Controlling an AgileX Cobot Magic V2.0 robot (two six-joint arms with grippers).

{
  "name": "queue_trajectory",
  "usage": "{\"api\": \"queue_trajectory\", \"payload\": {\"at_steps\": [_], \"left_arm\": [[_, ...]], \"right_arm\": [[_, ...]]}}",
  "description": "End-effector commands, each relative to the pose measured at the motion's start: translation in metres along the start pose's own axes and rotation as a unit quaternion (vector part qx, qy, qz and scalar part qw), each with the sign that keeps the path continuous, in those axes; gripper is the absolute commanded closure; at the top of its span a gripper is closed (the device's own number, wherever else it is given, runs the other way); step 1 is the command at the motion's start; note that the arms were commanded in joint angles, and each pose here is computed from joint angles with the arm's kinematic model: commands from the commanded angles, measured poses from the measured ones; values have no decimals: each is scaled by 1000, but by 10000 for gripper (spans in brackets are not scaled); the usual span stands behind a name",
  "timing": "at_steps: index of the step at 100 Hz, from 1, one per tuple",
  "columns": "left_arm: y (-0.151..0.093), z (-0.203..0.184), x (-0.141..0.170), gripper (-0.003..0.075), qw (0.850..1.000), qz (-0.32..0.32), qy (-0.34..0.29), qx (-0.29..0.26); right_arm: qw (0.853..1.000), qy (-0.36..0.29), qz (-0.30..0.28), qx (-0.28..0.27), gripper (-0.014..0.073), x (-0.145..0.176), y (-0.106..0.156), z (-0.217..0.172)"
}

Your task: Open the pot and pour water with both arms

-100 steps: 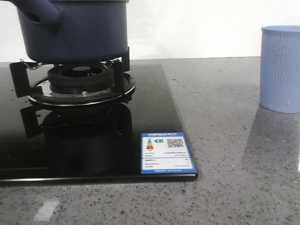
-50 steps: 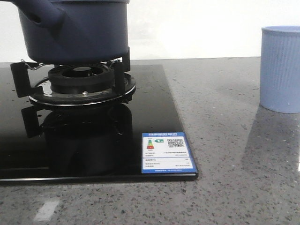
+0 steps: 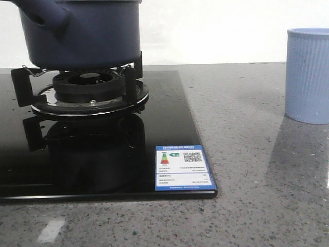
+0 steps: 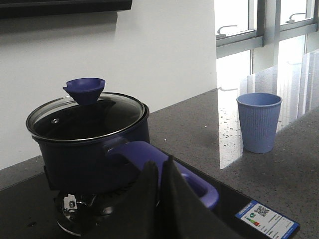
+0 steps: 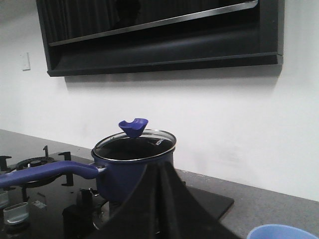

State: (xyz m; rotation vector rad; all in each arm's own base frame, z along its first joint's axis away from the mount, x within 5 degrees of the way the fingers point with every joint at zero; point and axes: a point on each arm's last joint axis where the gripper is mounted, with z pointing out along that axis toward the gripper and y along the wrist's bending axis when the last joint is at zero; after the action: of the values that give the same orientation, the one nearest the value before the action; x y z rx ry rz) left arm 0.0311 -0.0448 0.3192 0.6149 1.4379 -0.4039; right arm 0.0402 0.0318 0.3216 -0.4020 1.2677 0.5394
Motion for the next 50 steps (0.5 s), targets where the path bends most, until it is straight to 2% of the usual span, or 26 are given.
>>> {"api": "queue_trajectory", "payload": {"at_steps": [1, 50], "left_arm": [[3, -1, -11, 740, 999, -20, -25, -12], [3, 0, -10, 740, 999, -21, -26, -13]], "right_arm": [[1000, -5, -25, -1, 664, -7, 1, 1], [1000, -4, -25, -6, 664, -7, 1, 1]]}}
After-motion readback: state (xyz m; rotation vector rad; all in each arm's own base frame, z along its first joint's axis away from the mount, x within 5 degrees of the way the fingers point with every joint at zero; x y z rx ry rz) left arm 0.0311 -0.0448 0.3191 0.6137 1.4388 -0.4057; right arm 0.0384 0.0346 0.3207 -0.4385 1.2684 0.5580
